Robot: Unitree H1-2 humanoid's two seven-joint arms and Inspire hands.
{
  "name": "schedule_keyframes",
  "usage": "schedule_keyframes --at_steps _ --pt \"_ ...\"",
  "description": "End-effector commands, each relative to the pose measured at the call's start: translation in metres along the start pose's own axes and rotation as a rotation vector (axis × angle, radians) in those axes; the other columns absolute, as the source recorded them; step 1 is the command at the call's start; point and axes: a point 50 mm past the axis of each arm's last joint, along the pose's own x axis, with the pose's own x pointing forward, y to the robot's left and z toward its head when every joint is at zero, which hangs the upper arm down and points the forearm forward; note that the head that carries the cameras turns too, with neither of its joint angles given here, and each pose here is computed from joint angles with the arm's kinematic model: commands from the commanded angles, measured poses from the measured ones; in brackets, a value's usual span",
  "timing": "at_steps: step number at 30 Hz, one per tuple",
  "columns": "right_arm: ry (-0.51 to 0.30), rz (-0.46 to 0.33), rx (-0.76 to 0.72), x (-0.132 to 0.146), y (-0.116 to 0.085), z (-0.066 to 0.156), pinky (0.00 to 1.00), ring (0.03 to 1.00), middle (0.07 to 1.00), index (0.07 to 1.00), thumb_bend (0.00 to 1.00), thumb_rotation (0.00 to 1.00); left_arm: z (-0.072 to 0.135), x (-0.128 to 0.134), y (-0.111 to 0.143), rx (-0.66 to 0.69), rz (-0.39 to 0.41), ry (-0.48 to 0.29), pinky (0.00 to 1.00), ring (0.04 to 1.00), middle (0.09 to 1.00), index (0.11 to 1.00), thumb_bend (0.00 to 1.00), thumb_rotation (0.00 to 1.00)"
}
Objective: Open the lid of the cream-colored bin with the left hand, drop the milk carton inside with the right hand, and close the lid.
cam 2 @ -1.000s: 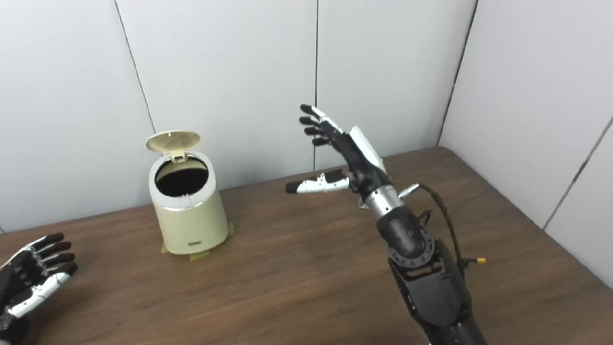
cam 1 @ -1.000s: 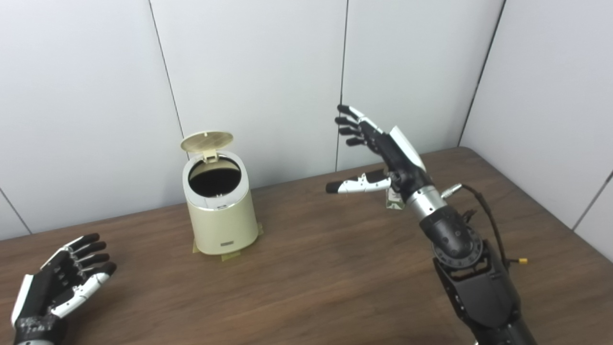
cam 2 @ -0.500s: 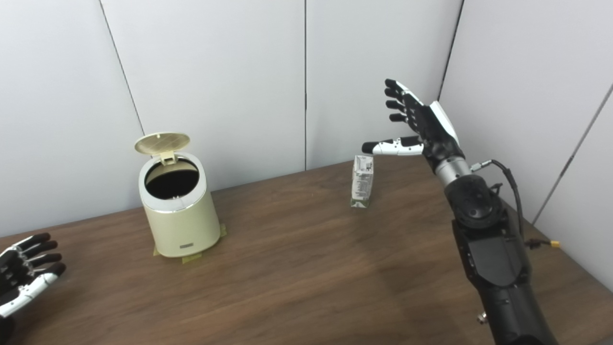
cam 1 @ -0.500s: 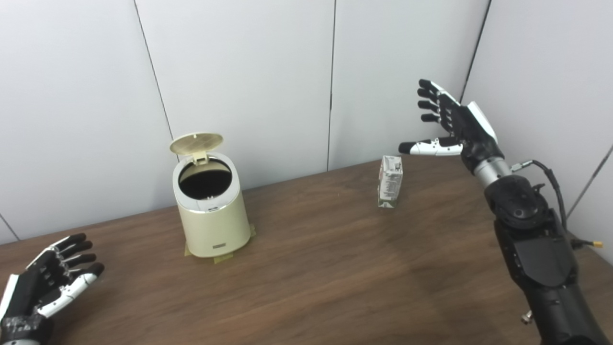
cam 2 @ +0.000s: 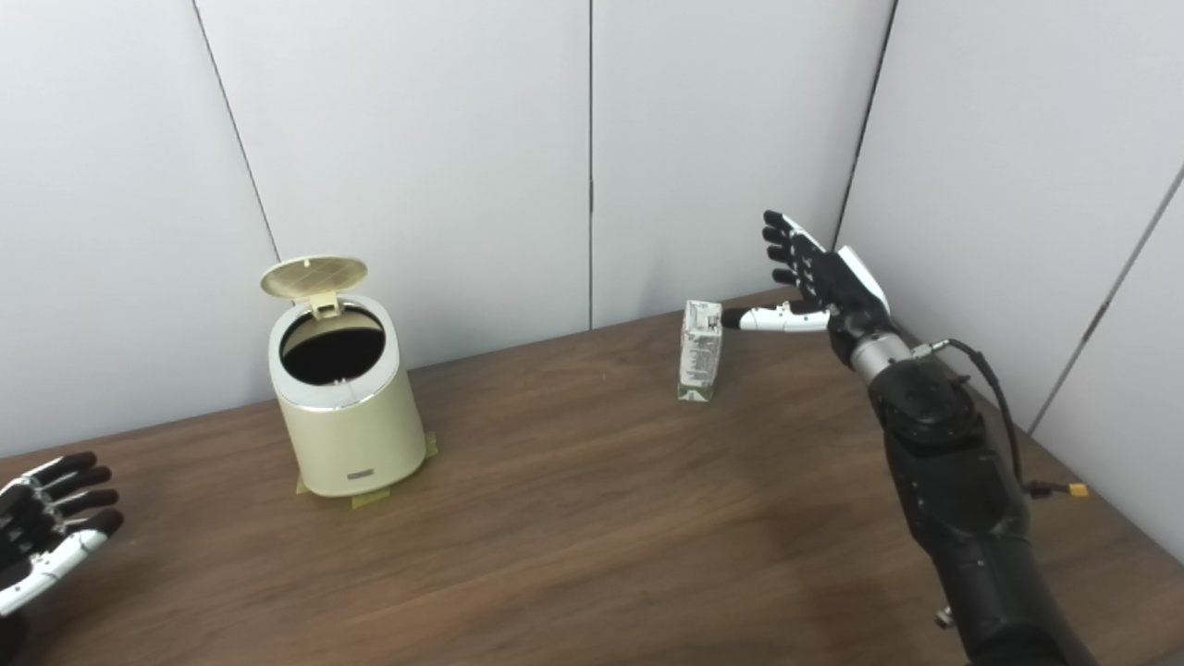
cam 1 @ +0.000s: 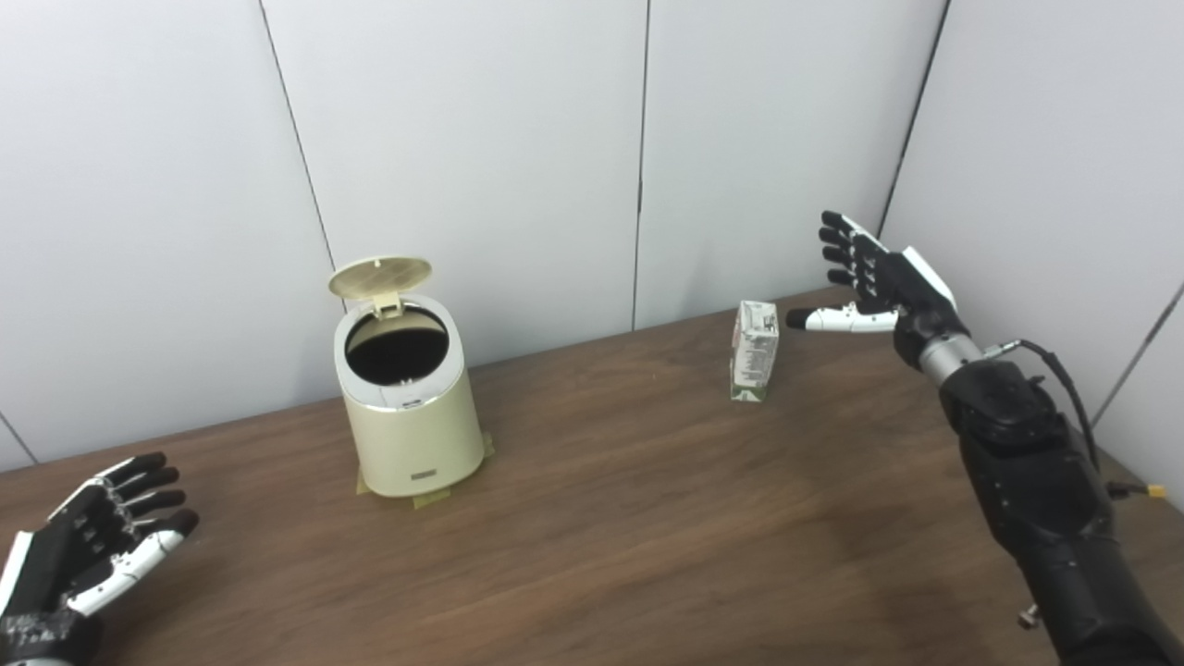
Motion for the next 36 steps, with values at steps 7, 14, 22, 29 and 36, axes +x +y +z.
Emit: schedule_keyframes --at_steps 7,14,22,29,36 --pt "-0.087 0.038 -0.063 0.026 -0.012 0.025 0.88 0.922 0.943 0.929 0.82 0.08 0.010 0.001 0.003 0.014 -0.004 -0.032 0.57 0.681 0.739 0.741 0.71 0.11" --pt "-0.059 0.061 -0.078 0.032 0.003 0.026 0.87 0.895 0.903 0.917 0.88 0.12 0.012 -0.002 0.001 0.032 -0.018 -0.033 0.59 0.692 0.747 0.743 0.70 0.15" --pt "-0.062 0.054 -0.046 0.039 0.021 0.019 0.85 0.895 0.899 0.897 0.85 0.10 0.011 -0.006 -0.003 0.001 -0.026 -0.018 0.55 0.696 0.751 0.745 0.71 0.12" --pt "-0.066 0.053 -0.112 0.047 0.031 0.022 0.87 0.889 0.878 0.883 0.80 0.11 0.013 -0.009 -0.009 0.013 -0.007 0.000 0.52 0.665 0.736 0.745 0.66 0.07" --pt "-0.047 0.039 -0.139 0.052 0.034 0.018 0.84 0.859 0.863 0.870 0.81 0.12 0.012 -0.012 -0.007 0.022 0.003 0.015 0.55 0.689 0.752 0.757 0.66 0.07"
